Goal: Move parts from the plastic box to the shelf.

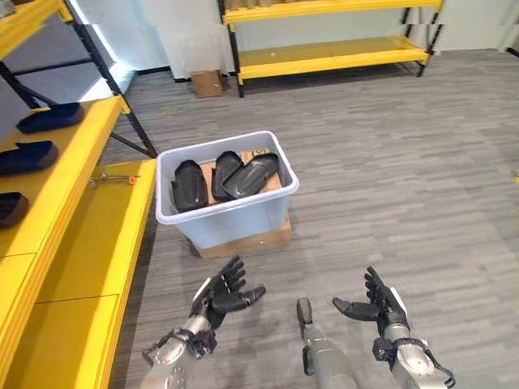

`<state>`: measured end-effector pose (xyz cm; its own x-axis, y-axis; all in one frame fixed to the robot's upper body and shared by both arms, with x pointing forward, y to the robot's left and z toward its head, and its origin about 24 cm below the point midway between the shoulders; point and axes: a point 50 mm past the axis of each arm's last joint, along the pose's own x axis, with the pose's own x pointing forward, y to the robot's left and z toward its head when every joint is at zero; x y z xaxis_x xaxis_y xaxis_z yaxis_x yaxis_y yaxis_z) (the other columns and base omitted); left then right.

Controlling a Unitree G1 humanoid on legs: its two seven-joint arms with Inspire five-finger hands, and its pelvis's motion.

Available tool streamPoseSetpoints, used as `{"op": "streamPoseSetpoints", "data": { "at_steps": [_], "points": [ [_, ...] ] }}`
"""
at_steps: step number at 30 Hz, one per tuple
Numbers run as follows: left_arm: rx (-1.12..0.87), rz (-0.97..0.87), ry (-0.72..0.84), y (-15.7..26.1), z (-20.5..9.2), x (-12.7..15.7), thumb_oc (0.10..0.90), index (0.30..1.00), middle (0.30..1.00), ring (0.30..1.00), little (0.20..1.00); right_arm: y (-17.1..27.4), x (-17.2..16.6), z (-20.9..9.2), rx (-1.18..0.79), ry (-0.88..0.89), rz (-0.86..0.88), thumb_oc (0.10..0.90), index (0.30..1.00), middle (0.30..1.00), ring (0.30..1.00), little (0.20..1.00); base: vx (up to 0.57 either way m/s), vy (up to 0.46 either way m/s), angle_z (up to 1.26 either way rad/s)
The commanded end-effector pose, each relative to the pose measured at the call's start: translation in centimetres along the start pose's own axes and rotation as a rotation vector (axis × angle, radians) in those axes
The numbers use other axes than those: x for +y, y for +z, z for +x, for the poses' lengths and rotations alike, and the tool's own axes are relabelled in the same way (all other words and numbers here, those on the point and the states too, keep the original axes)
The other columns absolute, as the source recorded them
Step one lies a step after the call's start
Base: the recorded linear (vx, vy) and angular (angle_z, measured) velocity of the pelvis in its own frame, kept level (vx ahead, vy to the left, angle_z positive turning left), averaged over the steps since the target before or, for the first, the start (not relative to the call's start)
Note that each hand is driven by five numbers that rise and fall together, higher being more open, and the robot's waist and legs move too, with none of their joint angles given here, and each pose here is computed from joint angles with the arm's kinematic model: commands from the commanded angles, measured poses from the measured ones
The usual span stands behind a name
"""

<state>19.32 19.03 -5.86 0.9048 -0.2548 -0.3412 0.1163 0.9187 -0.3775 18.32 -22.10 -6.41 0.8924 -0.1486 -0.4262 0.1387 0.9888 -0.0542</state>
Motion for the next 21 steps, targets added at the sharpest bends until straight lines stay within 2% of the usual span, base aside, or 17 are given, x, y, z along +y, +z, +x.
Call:
{"op": "streamPoseSetpoints", "data": {
  "at_steps": [1, 5, 15, 18, 21],
  "points": [
    [-0.248, 0.119, -0.147, 5.7, 1.8, -1.9, 0.900, 1.000, 1.000, 1.000, 1.000, 6.2, 1.3, 1.6, -0.300, 0.034, 0.027, 0.900, 1.000, 1.000, 1.000, 1.000, 0.29, -0.230, 0.63],
    [-0.217, 0.115, -0.189, 5.2, 1.9, -2.6, 0.900, 1.000, 1.000, 1.000, 1.000, 6.1, 1.2, 1.6, -0.293, 0.026, 0.030, 0.900, 1.000, 1.000, 1.000, 1.000, 0.31, -0.268, 0.51],
    [-0.261, 0.073, -0.246, 5.7, 2.3, -4.0, 0.900, 1.000, 1.000, 1.000, 1.000, 6.8, 0.8, 1.8, -0.316, 0.055, -0.012, 0.900, 1.000, 1.000, 1.000, 1.000, 0.12, -0.153, 0.07],
    [-0.266, 0.120, -0.221, 5.8, 2.5, -4.1, 0.900, 1.000, 1.000, 1.000, 1.000, 6.8, 0.8, 1.8, -0.320, 0.071, -0.013, 0.900, 1.000, 1.000, 1.000, 1.000, 0.10, -0.168, 0.08],
    [-0.328, 0.114, -0.258, 6.5, 2.2, -4.0, 0.900, 1.000, 1.000, 1.000, 1.000, 6.7, 0.5, 2.1, -0.315, 0.080, -0.011, 0.900, 1.000, 1.000, 1.000, 1.000, 0.11, -0.227, -0.05]
  ]
}}
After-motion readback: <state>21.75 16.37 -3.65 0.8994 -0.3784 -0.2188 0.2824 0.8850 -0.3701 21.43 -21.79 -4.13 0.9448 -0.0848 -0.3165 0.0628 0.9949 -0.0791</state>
